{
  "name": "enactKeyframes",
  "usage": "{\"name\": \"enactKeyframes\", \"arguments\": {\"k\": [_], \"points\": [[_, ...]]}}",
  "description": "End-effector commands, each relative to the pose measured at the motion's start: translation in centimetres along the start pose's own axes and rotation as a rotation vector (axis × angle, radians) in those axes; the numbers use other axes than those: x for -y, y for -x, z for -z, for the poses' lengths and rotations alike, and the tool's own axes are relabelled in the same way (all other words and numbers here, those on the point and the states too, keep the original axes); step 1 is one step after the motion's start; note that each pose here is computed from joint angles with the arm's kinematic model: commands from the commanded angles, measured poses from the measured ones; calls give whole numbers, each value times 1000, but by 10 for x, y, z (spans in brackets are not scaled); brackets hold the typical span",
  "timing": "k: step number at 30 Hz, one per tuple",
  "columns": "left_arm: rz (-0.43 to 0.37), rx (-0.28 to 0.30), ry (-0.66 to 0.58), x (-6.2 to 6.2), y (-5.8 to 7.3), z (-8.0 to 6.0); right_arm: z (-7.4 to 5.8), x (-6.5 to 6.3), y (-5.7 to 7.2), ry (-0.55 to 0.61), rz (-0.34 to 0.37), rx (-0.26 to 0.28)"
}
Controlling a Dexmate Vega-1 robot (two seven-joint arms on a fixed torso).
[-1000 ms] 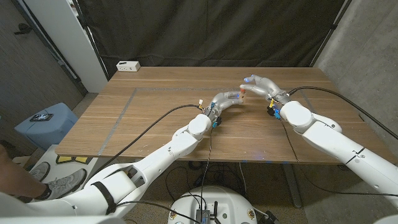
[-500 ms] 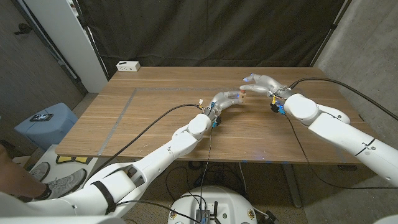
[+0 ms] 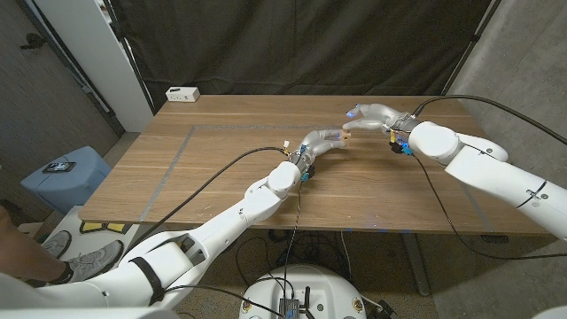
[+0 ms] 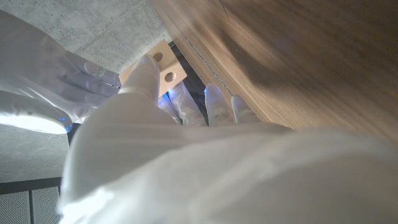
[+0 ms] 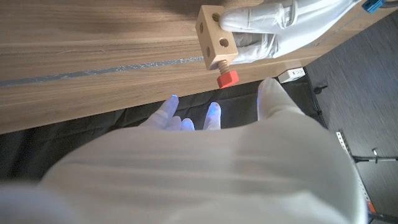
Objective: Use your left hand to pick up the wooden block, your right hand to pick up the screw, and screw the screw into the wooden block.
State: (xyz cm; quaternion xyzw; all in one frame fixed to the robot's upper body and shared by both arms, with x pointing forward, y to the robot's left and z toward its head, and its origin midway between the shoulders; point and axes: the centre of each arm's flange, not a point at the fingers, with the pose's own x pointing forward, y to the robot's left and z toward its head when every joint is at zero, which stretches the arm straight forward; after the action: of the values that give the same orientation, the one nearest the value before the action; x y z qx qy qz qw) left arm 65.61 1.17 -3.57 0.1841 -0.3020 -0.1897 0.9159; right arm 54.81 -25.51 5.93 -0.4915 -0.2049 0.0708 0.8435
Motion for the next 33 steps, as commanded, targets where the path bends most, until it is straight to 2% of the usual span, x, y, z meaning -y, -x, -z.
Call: {"name": "enactKeyframes", "arguments": {"k": [1, 17, 33], "points": [[-1, 1, -30, 1, 2, -2, -19, 19, 0, 131, -30, -16], [5, 6, -49, 5, 5, -5, -39, 31, -2, 261, -88, -36], [4, 4, -65, 3, 7, -5, -59, 24, -11, 381, -145, -75]]}}
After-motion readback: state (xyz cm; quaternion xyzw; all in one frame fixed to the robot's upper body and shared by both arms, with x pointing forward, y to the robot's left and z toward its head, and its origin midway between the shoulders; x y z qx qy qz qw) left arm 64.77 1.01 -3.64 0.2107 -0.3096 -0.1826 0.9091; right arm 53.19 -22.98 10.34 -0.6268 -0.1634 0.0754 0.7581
